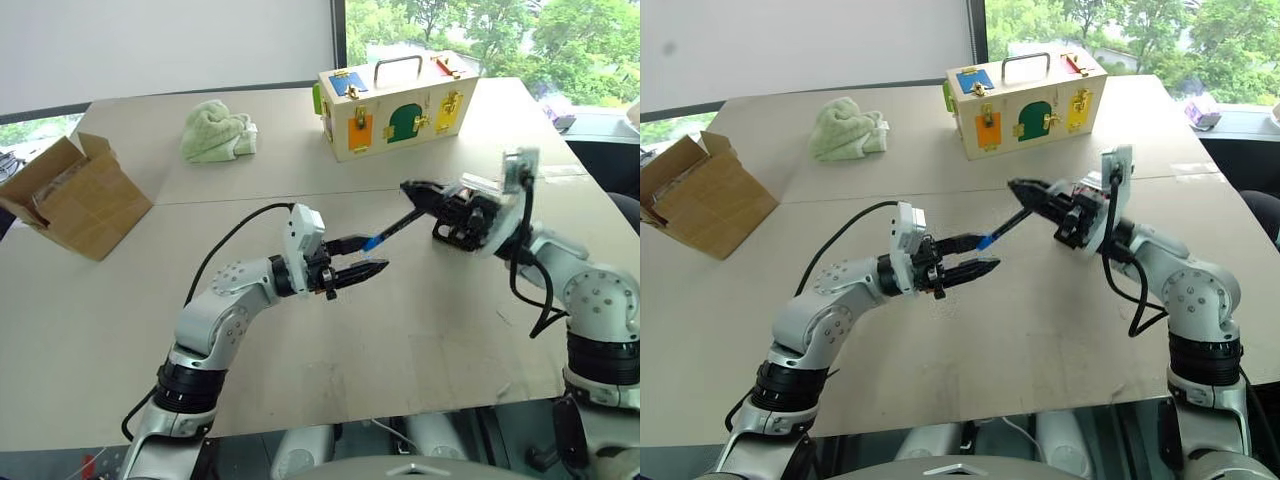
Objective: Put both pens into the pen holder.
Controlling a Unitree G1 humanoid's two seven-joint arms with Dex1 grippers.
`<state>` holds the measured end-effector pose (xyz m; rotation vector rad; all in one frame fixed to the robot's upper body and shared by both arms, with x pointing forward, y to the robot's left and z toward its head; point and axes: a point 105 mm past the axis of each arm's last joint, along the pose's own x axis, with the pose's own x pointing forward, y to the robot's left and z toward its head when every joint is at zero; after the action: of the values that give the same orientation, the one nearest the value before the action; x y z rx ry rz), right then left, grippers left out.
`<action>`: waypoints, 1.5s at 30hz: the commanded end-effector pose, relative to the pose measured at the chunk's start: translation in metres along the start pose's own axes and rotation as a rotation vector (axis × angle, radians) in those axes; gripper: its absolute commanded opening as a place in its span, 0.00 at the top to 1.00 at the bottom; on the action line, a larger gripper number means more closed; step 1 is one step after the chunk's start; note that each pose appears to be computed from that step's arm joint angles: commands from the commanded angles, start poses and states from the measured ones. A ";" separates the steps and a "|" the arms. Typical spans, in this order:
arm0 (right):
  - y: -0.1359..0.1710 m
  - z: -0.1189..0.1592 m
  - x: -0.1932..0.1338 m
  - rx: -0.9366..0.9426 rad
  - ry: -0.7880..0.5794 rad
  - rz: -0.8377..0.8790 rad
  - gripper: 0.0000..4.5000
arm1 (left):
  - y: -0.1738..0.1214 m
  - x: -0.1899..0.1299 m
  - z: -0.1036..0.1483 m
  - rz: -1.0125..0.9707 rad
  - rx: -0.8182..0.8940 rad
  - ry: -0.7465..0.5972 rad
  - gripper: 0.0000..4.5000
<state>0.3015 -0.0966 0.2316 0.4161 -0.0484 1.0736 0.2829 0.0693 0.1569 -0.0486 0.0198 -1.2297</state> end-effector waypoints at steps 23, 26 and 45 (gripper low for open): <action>-0.010 0.018 -0.045 -1.333 0.200 -0.188 0.97 | -0.005 -0.027 0.035 0.272 0.256 0.195 0.43; -0.015 0.012 -0.049 -1.342 0.218 -0.196 0.97 | -0.007 -0.027 0.035 0.274 0.258 0.188 0.43; -0.045 0.013 -0.049 -1.398 0.227 -0.289 0.48 | -0.014 -0.020 0.037 0.257 0.250 0.139 0.41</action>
<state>0.3201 -0.1630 0.2041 -0.9271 -0.4231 0.6091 0.2720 0.0902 0.1845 0.2378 0.0511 -0.9438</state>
